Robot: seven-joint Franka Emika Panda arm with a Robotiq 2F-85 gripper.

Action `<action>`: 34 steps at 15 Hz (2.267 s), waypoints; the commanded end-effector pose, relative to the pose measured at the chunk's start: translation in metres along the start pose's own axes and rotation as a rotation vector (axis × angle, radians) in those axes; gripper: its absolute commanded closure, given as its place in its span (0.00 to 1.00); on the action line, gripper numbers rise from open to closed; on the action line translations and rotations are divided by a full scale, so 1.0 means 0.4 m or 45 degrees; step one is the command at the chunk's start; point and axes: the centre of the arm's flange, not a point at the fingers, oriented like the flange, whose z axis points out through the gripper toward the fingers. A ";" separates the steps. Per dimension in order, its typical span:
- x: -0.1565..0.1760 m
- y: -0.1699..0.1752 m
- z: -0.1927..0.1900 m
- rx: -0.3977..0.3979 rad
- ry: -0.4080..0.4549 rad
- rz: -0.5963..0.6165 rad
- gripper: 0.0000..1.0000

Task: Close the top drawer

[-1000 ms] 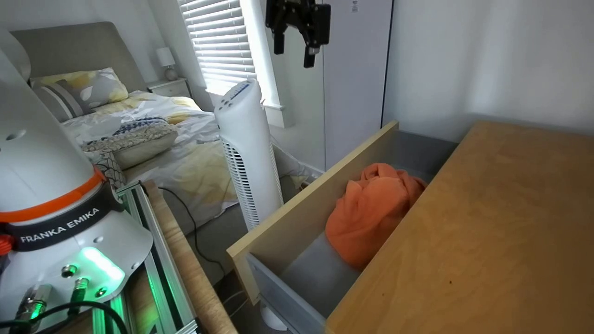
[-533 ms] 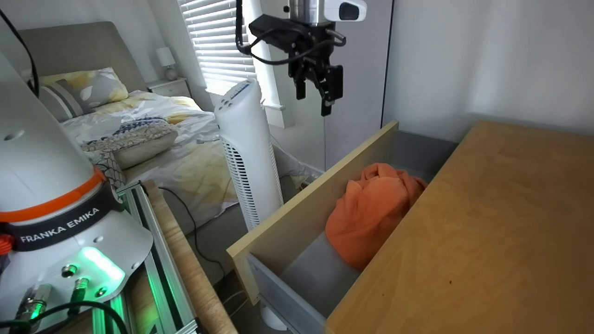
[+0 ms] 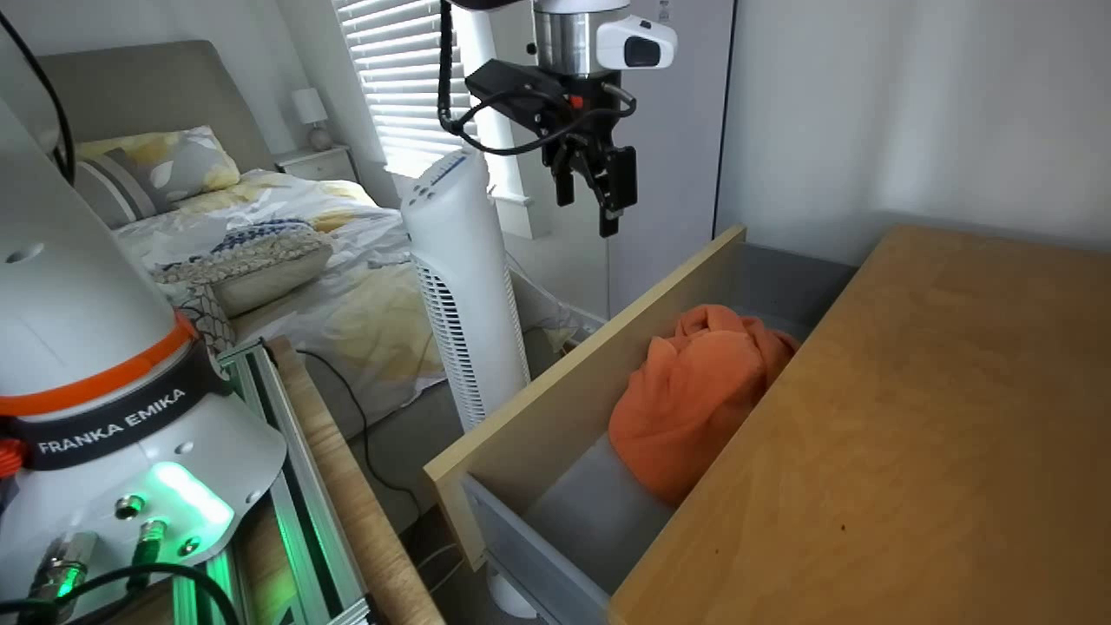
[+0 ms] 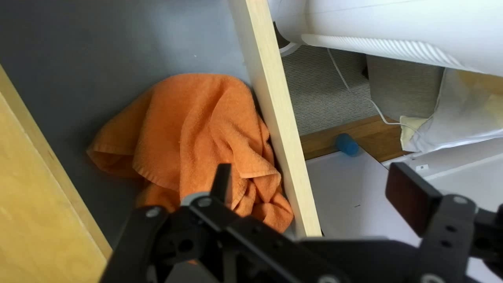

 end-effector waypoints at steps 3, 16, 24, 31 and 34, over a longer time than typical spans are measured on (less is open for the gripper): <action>0.011 0.000 0.032 0.000 0.021 -0.031 0.00; 0.037 -0.031 0.384 0.242 0.059 -0.081 0.74; 0.016 -0.006 0.508 0.273 0.090 -0.080 1.00; 0.008 -0.002 0.569 0.271 0.063 -0.169 1.00; 0.012 0.003 0.575 0.189 0.085 -0.241 1.00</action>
